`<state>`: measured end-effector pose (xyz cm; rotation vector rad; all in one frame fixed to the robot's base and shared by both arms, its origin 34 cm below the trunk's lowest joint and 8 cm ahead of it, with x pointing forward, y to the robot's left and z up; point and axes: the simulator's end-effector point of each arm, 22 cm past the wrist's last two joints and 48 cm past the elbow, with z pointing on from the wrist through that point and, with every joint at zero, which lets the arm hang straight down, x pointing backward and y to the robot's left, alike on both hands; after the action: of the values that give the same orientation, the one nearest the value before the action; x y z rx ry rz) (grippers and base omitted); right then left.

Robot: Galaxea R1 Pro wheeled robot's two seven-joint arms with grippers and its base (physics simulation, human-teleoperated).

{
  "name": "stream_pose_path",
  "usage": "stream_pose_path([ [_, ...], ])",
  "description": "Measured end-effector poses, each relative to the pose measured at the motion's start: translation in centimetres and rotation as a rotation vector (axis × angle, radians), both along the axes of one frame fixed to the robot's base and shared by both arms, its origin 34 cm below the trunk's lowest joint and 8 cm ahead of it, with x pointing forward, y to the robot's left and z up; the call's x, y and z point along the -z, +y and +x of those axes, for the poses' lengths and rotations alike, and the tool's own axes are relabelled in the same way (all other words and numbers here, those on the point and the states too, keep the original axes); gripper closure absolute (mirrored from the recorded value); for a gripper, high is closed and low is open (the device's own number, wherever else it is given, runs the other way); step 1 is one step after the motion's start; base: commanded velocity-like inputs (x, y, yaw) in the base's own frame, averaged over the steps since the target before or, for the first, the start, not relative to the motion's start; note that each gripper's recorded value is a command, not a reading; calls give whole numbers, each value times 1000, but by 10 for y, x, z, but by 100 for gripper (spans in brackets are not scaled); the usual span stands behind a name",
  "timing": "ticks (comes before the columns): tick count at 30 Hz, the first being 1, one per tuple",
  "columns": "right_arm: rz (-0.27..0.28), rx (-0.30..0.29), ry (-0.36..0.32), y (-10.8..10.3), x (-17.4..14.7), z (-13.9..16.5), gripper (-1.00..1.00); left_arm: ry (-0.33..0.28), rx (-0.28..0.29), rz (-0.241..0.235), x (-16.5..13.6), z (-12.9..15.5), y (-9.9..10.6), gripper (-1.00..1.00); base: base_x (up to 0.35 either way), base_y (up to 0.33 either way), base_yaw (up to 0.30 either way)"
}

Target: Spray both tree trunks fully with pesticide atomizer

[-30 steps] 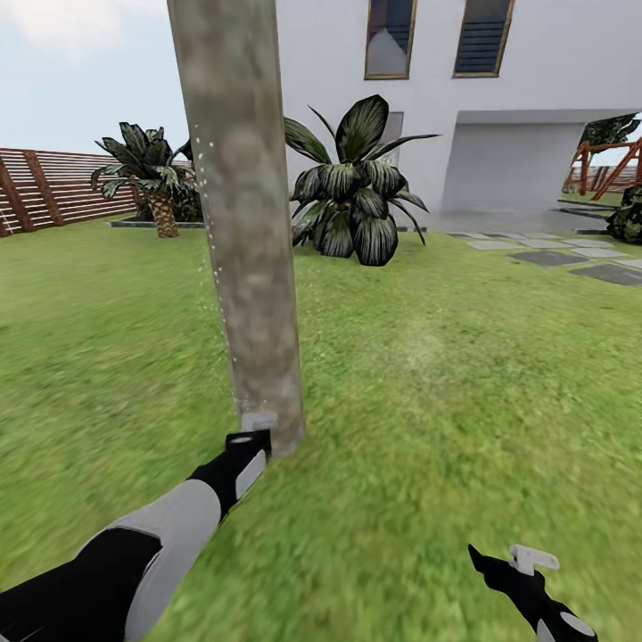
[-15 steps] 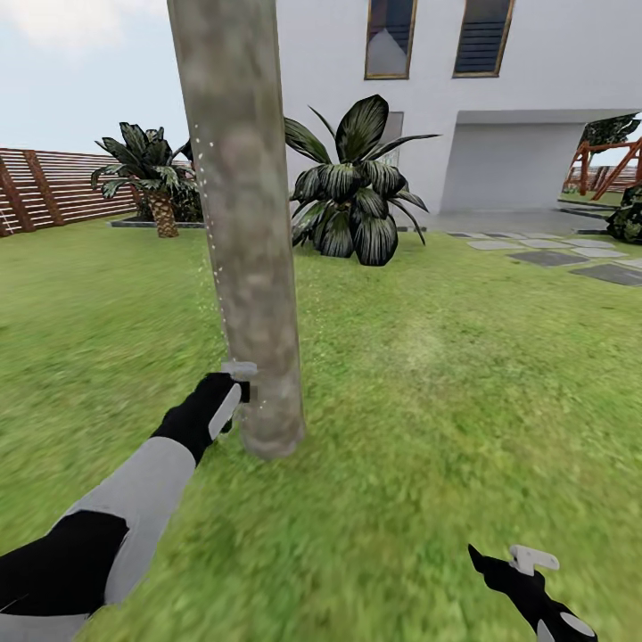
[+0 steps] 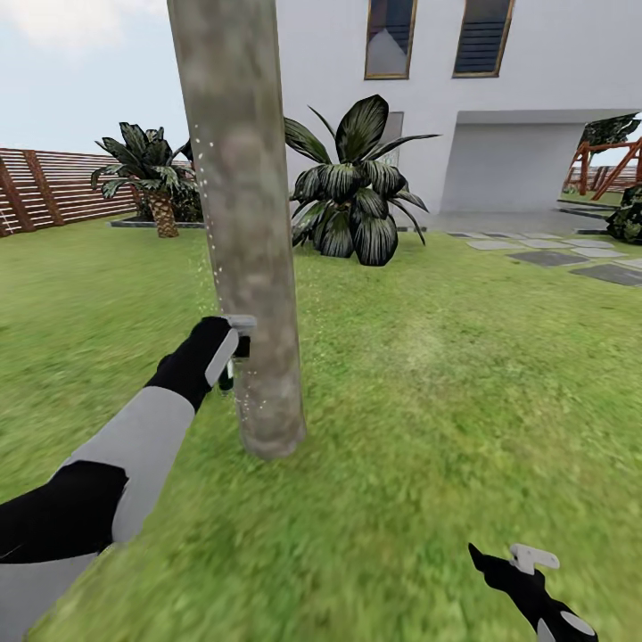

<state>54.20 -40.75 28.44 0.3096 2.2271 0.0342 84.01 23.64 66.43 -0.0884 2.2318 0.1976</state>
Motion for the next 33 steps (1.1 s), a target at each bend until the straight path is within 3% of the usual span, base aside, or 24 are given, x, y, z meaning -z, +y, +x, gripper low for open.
stream_pose_path([
  [5,1,3,-1,-1,0,0,-100,-44,37,-12,-51,12,-27,100,0,0,-129],
  [7,1,2,-1,-1,0,0,-100,-25,51,-2,-65,12,-32,100,0,0,-45],
  [10,1,2,0,0,0,0,-100,-53,64,1,-97,17,-40,100,0,0,-8],
  [14,1,2,1,0,1,-1,-100,-89,67,14,-145,21,-40,100,0,0,0],
  [27,2,0,5,1,2,-2,-100,-314,54,31,-338,20,-36,100,0,0,0],
  [33,2,1,5,1,2,-2,-100,-366,39,38,-385,16,-30,100,0,0,0],
])
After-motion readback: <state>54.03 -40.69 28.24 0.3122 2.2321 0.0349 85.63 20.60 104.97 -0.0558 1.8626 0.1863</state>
